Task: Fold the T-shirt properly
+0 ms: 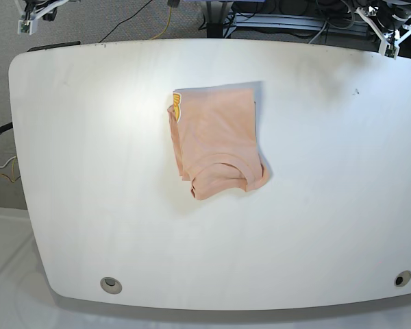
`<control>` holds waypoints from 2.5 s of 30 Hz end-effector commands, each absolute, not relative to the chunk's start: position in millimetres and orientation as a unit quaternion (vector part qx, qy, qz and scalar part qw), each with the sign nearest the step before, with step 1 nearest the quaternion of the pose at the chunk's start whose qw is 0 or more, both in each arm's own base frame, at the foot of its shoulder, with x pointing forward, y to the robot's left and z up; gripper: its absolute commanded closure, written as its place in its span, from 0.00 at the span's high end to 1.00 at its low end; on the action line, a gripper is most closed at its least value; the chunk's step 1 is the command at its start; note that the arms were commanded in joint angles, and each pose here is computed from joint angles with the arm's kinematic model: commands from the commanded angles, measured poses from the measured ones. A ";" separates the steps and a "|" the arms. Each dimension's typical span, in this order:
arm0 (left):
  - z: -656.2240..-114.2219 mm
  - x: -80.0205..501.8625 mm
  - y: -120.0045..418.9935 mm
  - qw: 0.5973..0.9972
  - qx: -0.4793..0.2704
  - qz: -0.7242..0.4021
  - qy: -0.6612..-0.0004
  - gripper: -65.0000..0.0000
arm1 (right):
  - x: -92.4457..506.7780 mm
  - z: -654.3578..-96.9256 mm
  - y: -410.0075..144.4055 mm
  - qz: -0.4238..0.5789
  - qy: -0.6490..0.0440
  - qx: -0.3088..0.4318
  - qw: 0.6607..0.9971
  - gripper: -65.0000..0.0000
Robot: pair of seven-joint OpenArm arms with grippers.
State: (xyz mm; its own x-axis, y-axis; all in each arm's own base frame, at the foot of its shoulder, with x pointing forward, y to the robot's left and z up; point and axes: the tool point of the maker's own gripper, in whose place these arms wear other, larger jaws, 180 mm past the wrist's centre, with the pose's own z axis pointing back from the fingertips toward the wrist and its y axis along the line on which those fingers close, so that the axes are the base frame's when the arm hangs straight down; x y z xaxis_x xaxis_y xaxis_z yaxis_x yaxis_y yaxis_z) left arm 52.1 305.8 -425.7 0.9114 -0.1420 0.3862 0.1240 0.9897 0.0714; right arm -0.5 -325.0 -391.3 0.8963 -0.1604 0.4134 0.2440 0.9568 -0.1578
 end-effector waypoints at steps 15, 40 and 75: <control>-502.4 -7.6 243.5 0.986 -0.069 -0.076 -0.130 0.00 | -85.8 -504.5 -265.1 -0.128 -0.098 -0.010 0.987 0.00; -627.9 -36.0 200.6 0.992 -0.078 -0.032 -0.090 0.00 | -76.5 -629.1 -176.8 -0.207 -0.048 0.125 0.969 0.00; -656.8 -10.8 156.1 0.989 -0.051 -0.105 -0.090 0.01 | -54.5 -658.0 -110.9 -0.060 0.013 0.097 0.993 0.00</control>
